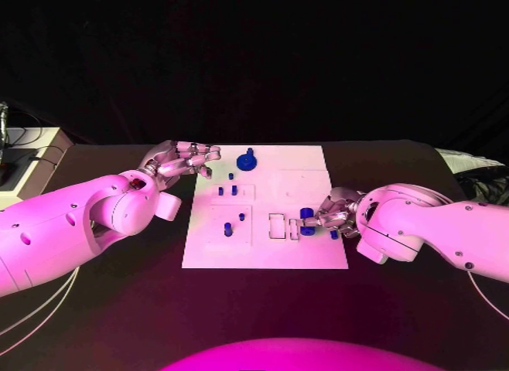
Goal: Assemble the parts on the task board
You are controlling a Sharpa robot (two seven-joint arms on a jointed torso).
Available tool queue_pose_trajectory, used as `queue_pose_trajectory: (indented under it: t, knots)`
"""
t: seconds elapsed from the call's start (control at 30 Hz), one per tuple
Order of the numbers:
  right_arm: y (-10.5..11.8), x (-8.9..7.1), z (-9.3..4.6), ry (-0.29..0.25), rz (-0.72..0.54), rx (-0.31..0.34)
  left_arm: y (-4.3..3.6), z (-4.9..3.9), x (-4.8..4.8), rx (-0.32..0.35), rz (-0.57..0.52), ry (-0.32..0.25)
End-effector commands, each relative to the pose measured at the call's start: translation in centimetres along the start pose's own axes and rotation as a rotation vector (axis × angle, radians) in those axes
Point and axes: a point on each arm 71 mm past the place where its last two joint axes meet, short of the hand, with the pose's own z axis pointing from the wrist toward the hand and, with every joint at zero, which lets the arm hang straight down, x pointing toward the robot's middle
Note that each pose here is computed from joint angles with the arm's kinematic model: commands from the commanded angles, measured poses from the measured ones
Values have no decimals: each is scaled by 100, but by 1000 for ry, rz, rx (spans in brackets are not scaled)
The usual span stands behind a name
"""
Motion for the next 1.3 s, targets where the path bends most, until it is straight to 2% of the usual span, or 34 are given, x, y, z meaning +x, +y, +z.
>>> queue_pose_trajectory:
  t: [0.03,0.27,0.5,0.93,1.3]
  knots:
    - [77,52,-10,32,38,-14,-6,4,28,4,-3,22]
    - [266,120,7,12,-24,-67,-6,4,35,4,-4,26]
    - [377,206,76,11,-54,-86,-7,10,50,5,-5,30]
    - [445,233,201,-34,-111,-103,-8,10,58,4,-7,36]
    - [447,255,233,-26,-142,-103,-7,10,59,3,-7,38]
